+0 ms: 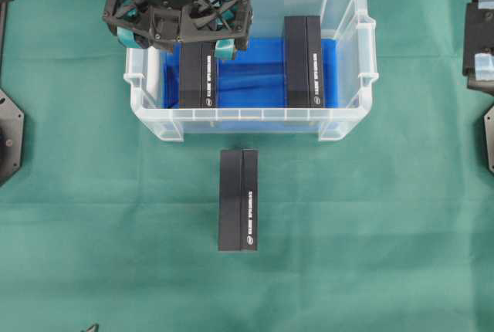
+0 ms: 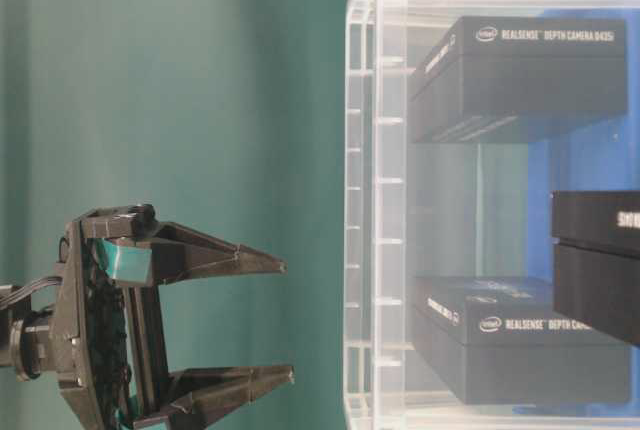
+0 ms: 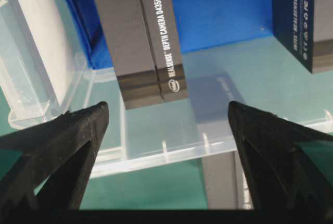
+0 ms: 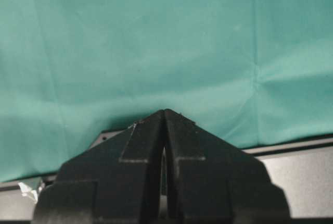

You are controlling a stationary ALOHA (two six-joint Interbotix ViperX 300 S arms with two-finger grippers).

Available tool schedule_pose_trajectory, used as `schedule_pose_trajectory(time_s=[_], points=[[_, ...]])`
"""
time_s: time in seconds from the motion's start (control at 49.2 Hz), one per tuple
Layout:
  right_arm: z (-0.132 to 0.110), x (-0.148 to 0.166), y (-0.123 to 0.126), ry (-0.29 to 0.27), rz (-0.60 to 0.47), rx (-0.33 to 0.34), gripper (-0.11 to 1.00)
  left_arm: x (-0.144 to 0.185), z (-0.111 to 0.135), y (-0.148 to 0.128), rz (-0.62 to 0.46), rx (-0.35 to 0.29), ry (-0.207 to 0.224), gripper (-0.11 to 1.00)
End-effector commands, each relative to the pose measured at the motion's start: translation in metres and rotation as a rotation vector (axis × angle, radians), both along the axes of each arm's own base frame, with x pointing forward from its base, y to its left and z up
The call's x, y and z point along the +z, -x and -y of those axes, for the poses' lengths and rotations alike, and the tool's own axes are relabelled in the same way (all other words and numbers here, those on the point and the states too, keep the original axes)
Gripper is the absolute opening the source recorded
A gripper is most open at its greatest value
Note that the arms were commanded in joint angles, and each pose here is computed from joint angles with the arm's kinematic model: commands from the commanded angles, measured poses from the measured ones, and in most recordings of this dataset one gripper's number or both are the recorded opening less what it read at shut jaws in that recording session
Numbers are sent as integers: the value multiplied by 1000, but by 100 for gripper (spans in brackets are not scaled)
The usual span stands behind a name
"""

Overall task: Take the box out of the case with the left arm.
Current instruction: 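Move the left gripper over the left black box in the case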

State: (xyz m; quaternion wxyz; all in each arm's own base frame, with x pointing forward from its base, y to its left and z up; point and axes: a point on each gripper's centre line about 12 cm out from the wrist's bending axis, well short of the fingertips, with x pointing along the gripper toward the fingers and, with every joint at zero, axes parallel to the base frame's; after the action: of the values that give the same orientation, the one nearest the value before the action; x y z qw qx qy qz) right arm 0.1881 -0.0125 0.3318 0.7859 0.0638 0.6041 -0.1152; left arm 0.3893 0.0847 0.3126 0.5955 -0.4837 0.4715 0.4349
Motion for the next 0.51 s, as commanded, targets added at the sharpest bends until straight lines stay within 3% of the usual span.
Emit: schedule_pose_trajectory(time_s=[0.0, 0.488], points=[[0, 4, 0, 0, 15, 2, 0, 17, 1, 5, 46, 2, -15, 94], [0, 4, -1, 0, 18, 1, 0, 17, 0, 6, 43, 5, -18, 94]])
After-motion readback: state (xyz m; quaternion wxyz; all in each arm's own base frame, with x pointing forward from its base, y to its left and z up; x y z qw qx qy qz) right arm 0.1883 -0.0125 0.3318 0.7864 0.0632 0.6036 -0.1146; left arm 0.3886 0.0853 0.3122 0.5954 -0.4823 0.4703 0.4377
